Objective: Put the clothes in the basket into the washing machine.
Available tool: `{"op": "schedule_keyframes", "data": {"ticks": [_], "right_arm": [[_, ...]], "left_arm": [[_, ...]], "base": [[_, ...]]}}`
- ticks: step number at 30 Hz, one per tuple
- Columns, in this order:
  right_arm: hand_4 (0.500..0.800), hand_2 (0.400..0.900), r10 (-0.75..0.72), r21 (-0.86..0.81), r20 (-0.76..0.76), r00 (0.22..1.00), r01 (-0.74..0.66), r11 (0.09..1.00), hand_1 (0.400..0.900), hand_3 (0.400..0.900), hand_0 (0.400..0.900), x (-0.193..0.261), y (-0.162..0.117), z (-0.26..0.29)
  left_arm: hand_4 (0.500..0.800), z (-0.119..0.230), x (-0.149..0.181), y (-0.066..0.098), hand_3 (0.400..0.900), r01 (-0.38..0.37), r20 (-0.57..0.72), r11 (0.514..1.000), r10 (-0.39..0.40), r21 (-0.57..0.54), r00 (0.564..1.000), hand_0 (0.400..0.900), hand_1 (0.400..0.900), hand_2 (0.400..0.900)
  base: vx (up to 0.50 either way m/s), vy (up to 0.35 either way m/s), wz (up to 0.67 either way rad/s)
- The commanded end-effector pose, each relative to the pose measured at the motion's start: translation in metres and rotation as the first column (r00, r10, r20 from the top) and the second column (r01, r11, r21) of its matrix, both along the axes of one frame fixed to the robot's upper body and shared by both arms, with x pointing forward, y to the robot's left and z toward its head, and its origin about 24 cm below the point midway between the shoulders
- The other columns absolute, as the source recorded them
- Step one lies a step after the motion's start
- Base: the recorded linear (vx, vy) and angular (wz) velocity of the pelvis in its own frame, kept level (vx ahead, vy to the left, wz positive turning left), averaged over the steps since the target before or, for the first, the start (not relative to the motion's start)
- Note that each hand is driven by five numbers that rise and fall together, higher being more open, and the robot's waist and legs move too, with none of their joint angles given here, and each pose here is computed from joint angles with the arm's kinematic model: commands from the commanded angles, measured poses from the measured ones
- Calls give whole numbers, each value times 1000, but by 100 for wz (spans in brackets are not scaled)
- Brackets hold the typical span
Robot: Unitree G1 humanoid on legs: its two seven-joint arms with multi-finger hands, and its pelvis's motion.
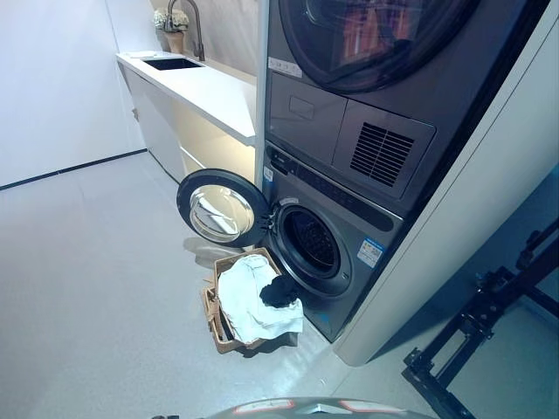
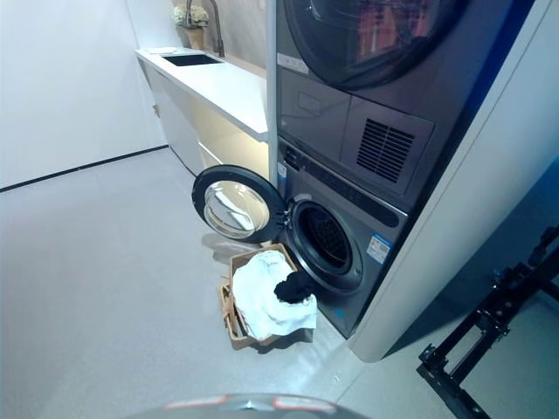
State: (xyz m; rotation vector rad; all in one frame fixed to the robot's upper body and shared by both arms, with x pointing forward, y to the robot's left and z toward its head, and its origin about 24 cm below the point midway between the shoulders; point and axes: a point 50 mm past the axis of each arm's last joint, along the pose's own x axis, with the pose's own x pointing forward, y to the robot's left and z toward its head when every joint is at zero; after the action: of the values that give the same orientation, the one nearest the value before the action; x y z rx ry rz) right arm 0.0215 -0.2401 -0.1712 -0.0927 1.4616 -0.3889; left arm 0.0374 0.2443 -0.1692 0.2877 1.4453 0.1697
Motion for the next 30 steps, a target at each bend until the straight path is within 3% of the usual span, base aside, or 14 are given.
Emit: {"op": "schedule_keyframes", "data": {"ticks": [1, 30], "right_arm": [[800, 900, 48, -75, 55, 997, -43, 996, 900, 900, 900, 27, -24, 9], [800, 900, 76, -77, 53, 996, -72, 994, 900, 900, 900, 30, -25, 9]], "left_arm": [[800, -1, 25, -16, 900, 43, 47, 999, -41, -26, 998, 900, 900, 900], [800, -1, 29, -17, 900, 99, 46, 995, -98, -27, 994, 900, 900, 900]], "base": [[0, 0, 0], [0, 0, 0]]}}
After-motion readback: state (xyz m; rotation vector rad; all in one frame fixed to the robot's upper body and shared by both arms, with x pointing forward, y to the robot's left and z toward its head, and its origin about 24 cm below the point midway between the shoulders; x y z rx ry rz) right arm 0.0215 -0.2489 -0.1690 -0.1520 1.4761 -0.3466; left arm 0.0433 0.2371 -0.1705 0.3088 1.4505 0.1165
